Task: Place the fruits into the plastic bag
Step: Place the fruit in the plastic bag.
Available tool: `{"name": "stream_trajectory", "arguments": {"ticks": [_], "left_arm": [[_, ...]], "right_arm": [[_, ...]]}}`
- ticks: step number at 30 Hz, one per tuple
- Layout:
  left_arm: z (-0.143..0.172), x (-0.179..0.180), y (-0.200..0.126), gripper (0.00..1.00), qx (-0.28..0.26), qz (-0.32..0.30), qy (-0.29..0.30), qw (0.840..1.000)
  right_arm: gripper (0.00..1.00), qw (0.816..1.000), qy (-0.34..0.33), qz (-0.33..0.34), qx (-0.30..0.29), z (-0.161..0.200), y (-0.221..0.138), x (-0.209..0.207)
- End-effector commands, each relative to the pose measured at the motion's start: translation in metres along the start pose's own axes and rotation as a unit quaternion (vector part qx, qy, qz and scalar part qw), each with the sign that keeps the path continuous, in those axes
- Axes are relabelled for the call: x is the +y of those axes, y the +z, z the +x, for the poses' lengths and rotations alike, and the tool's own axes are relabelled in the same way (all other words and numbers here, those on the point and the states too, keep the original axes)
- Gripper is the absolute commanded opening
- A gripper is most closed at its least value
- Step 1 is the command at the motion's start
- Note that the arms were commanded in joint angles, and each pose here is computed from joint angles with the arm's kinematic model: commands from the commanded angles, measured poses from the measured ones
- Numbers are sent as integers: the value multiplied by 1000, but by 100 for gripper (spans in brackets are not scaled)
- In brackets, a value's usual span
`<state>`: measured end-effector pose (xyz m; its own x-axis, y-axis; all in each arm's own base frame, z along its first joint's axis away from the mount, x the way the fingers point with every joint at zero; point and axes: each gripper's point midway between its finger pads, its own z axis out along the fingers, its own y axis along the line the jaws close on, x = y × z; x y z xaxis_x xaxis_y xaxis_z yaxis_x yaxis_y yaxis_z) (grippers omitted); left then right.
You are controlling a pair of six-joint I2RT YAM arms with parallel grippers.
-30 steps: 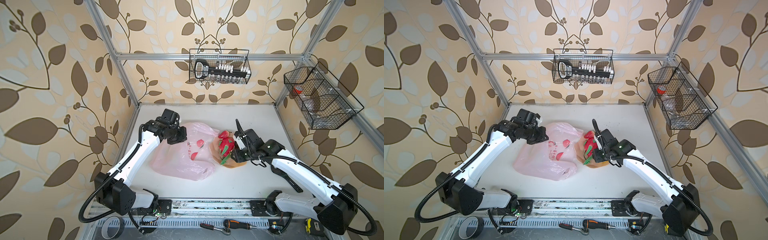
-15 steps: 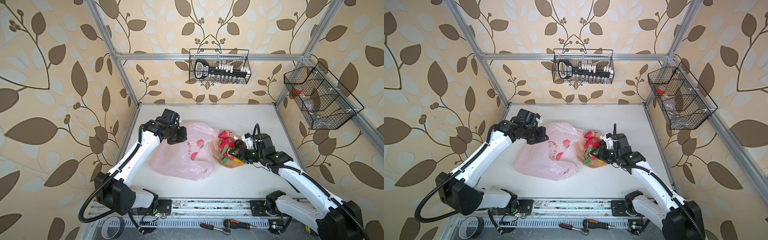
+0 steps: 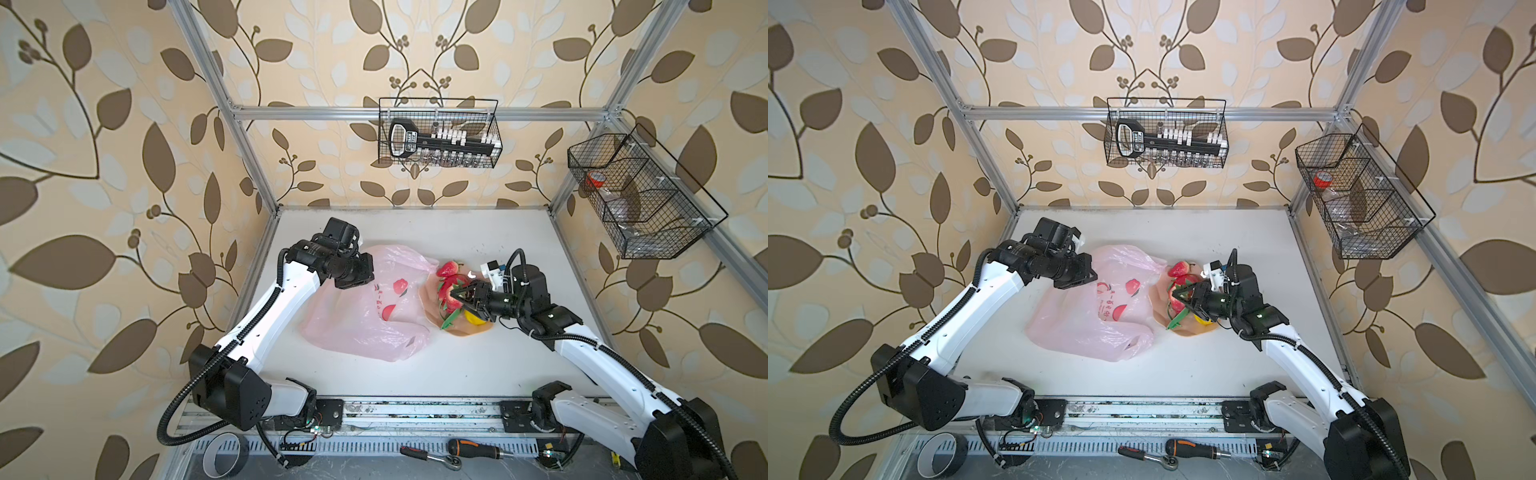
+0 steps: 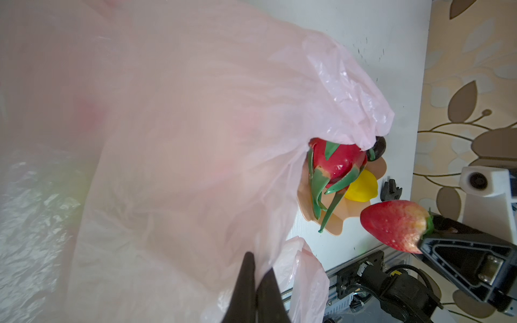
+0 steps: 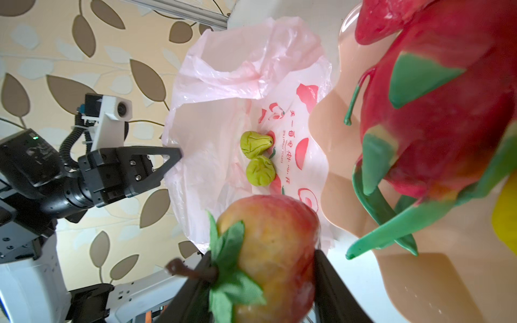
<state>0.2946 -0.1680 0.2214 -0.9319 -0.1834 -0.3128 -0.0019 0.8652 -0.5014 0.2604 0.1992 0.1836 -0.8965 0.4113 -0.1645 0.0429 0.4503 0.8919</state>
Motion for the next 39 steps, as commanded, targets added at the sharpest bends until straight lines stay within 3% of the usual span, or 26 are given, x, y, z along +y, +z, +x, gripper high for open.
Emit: {"name": "stream_trajectory", "arguments": {"ticks": [1, 19, 39], "left_arm": [[1, -10, -4, 0, 0, 17, 13, 1000], [0, -12, -3, 0, 2, 22, 10, 1000], [-1, -16, -3, 0, -1, 30, 2, 1000]], "right_arm": [[41, 999, 24, -28, -1, -3, 7, 7], [39, 997, 28, -43, 57, 19, 89, 25], [35, 984, 39, -92, 145, 79, 193, 75]]}}
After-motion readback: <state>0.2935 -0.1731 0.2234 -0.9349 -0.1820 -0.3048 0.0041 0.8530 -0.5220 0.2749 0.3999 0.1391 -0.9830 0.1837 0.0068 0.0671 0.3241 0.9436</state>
